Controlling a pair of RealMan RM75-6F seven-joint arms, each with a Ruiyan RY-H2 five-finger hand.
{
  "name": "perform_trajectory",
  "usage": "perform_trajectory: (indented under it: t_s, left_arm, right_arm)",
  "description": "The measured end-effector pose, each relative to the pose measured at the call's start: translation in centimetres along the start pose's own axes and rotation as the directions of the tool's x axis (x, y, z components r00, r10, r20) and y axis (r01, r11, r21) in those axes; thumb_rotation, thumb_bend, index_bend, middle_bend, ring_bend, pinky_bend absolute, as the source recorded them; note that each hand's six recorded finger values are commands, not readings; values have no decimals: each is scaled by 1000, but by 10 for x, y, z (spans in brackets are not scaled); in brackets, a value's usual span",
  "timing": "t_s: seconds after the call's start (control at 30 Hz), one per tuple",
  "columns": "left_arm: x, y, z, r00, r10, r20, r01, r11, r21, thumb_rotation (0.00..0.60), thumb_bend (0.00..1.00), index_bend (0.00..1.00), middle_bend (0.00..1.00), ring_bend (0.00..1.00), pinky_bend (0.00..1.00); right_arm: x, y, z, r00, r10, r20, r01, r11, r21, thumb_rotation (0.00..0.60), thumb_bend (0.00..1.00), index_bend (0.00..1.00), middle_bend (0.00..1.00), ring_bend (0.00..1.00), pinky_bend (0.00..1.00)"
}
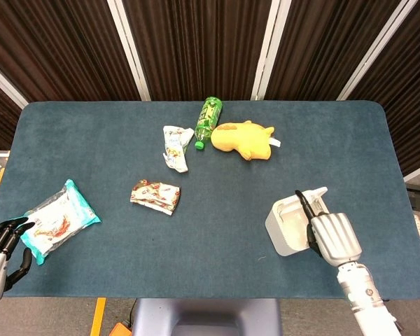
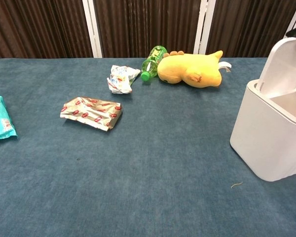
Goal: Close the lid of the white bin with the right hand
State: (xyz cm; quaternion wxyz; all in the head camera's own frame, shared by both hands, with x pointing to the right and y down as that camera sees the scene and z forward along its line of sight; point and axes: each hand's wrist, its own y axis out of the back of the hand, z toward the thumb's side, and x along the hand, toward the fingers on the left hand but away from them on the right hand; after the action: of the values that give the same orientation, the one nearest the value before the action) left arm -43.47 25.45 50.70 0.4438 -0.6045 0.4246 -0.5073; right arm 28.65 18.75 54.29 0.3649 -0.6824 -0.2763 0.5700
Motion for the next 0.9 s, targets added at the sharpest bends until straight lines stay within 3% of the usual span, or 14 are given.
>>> perform_trajectory:
  t_s: [0.3,0.5,0.9]
  left_arm:
    - [0,1,-1,1000,7,-1,-7,1000,-6,600,547,261,229,227,371]
    - [0,1,-2,1000,6,-4,-6,1000,-9,600,547,261,230,227,371]
    - [0,1,-2,1000,8,-5,-8,1000,-11,600,547,261,230,227,372]
  right_arm:
    - [36,-9,-12,999,-12,-46,12,1000,3,600,853,151,791,722,829]
    - [60,-27,-30,998,19,-55,-18,1000,5,600,853,151,791,722,830]
    - [71,-42,-47,998,56,-36,-57,998,-16,600,853,151,790,722,830]
